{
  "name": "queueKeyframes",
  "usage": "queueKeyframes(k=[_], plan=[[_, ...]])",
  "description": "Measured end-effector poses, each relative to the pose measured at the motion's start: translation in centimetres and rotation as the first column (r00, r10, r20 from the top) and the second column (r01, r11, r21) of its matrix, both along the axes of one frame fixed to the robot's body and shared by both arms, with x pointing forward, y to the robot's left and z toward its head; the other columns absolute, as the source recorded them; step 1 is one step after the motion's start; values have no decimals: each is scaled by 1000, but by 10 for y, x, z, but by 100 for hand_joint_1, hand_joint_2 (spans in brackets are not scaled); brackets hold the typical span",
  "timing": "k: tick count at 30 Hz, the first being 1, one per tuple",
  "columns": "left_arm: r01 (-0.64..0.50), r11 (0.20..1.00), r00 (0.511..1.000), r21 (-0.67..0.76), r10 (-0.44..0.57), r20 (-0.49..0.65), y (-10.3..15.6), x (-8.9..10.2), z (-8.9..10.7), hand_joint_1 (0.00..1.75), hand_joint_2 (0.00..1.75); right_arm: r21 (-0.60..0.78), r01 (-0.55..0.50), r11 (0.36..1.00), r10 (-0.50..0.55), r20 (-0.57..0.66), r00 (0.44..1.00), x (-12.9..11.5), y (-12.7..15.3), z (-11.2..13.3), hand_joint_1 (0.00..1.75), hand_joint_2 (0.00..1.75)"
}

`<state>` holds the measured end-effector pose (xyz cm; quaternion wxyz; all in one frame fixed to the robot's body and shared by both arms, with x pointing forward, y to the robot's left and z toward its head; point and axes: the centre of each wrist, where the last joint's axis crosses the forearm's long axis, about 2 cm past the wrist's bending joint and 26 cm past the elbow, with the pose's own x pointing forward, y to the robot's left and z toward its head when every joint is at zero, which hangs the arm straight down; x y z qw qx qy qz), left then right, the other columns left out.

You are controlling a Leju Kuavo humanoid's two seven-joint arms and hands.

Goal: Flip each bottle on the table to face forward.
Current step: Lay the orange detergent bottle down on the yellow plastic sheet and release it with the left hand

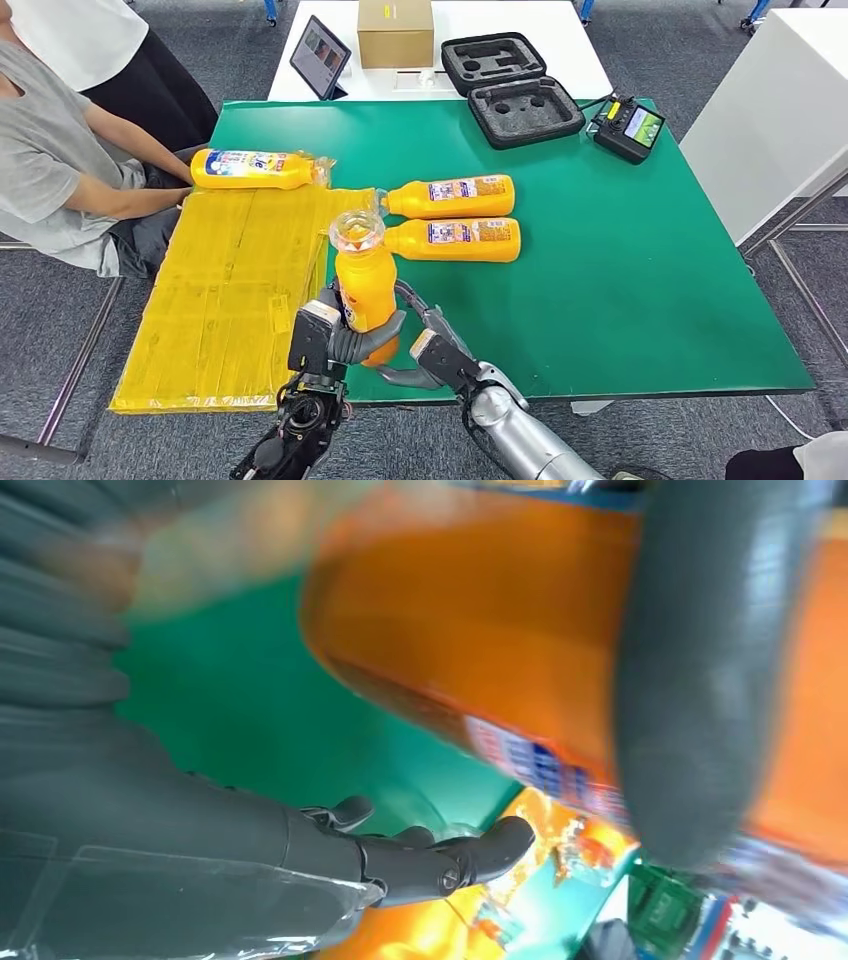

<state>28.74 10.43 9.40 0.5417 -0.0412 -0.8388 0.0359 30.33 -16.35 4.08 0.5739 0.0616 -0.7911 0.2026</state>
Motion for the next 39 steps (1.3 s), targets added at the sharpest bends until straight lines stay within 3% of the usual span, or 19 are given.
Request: queueKeyframes(k=[8,14,18,21,25,33,39], plan=[[-82,983,994,162,69,84,17,3,-1,175,175,11,22,1000,-22,-49,999,-16,-2,-14,0,175],[-185,892,974,412,112,196,41,5,-9,175,175,22,60,998,-58,-87,995,-28,-7,-24,0,175],[-224,747,965,625,78,252,60,10,-13,175,175,32,83,996,-80,-104,991,-35,-10,-29,0,175],[-268,571,955,776,50,293,76,16,-12,175,175,40,93,995,-88,-115,989,-39,-12,-31,0,175],[-320,382,946,867,84,313,94,30,-6,175,175,56,106,993,-98,-126,987,-39,-15,-32,0,175],[-361,172,929,917,157,336,117,52,1,175,175,91,109,990,-95,-142,985,-36,-13,-30,0,175],[-315,78,936,946,191,296,130,59,-4,175,175,108,104,989,-87,-151,985,-33,-8,-29,0,175]])
